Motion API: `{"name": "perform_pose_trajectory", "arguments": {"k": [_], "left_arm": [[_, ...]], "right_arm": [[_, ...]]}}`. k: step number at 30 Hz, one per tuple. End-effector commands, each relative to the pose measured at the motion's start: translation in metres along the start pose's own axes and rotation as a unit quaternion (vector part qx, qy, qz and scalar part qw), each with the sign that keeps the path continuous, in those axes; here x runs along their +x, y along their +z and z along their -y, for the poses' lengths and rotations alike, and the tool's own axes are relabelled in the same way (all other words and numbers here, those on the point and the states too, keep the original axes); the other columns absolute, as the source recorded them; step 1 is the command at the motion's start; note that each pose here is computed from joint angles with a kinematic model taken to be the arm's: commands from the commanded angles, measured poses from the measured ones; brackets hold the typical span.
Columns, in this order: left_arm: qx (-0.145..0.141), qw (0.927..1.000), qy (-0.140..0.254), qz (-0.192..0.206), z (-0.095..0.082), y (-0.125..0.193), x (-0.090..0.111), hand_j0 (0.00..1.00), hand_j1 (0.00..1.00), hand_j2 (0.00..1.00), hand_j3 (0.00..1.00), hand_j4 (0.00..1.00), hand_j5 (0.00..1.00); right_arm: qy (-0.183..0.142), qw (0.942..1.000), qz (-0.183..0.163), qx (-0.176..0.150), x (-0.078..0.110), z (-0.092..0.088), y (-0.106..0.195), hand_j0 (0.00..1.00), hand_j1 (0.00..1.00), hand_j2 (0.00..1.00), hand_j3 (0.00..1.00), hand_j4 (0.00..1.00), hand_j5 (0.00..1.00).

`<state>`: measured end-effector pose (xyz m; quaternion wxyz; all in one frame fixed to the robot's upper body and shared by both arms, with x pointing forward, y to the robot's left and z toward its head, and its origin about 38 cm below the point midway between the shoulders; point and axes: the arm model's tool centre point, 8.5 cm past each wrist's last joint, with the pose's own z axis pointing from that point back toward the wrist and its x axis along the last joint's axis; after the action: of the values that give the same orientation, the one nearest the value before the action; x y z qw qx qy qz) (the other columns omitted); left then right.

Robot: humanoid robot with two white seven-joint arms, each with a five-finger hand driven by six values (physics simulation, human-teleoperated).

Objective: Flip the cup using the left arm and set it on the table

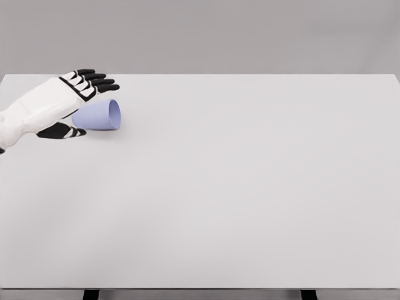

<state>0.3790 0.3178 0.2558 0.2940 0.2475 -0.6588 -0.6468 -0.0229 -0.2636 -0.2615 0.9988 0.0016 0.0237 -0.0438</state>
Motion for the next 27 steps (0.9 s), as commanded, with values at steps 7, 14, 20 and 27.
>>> {"name": "perform_pose_trajectory", "arguments": {"k": [7,14,20,27], "left_arm": [[0.004,0.9872,0.15,-0.052,0.017,-0.011,-0.003,1.0,1.0,1.0,1.0,1.0,1.0],[-0.034,0.973,0.188,-0.129,0.031,-0.025,-0.008,1.0,1.0,1.0,1.0,1.0,1.0],[-0.081,0.9696,0.186,-0.137,0.041,-0.046,-0.003,1.0,1.0,1.0,1.0,1.0,1.0],[-0.097,0.9613,0.209,-0.151,0.043,-0.036,-0.008,1.0,1.0,1.0,1.0,1.0,1.0]], "right_arm": [[0.0,1.0,0.0,0.0,0.0,0.0,0.0,1.0,1.0,1.0,1.0,1.0,1.0],[0.0,1.0,0.0,0.0,0.0,0.0,0.0,1.0,1.0,1.0,1.0,1.0,1.0],[0.0,1.0,0.0,0.0,0.0,0.0,0.0,1.0,1.0,1.0,1.0,1.0,1.0],[0.0,1.0,0.0,0.0,0.0,0.0,0.0,1.0,1.0,1.0,1.0,1.0,1.0]]}}
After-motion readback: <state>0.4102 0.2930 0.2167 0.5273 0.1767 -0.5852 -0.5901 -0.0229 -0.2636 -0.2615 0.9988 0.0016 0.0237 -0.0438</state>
